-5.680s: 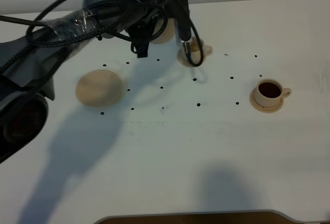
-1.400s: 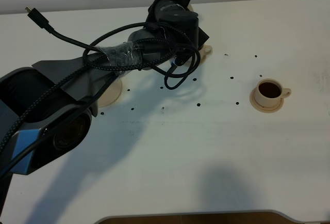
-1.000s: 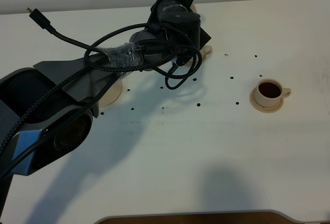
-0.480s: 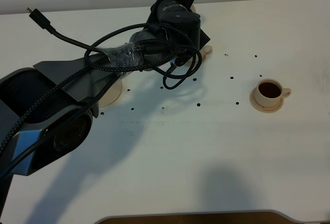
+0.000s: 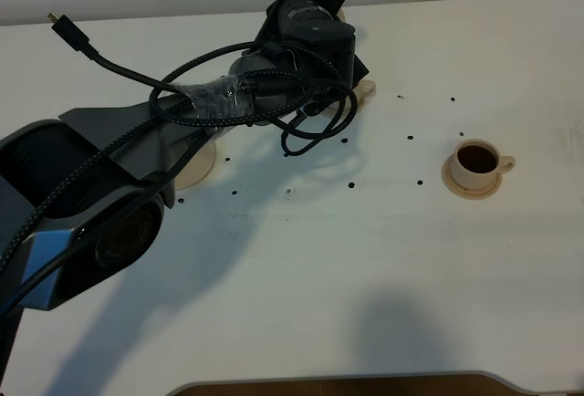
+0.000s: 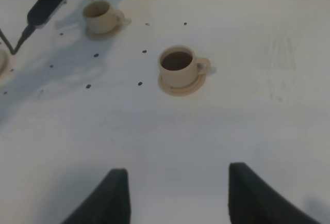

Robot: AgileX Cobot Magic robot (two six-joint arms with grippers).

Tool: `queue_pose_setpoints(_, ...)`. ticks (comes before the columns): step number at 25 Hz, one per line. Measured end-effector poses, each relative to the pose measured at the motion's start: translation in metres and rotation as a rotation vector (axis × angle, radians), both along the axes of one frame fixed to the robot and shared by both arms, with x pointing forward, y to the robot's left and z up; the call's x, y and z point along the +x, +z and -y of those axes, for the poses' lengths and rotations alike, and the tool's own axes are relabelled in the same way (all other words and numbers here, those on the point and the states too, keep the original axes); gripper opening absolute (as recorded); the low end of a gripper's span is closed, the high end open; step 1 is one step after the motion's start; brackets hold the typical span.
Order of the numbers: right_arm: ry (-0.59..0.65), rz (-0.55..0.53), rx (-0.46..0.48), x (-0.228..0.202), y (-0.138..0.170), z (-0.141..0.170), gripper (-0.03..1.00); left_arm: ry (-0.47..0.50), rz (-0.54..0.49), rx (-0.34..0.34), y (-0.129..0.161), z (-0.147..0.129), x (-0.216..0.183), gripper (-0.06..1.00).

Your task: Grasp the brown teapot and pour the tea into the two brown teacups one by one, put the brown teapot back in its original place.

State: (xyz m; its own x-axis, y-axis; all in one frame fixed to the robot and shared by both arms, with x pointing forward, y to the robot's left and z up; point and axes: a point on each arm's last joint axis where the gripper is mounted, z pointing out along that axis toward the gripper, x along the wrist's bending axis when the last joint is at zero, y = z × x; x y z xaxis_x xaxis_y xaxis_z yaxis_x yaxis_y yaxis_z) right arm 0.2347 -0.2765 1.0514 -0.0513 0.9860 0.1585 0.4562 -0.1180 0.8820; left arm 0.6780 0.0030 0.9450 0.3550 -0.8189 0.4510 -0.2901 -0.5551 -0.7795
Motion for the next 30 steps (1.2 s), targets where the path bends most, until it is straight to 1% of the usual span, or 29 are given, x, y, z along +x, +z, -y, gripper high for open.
queue_pose_setpoints(30,0.0,0.0,0.0,0.0,0.0,0.0,0.45,-0.066,-0.009,0.065,0.0,0.0028,0.0004,0.14)
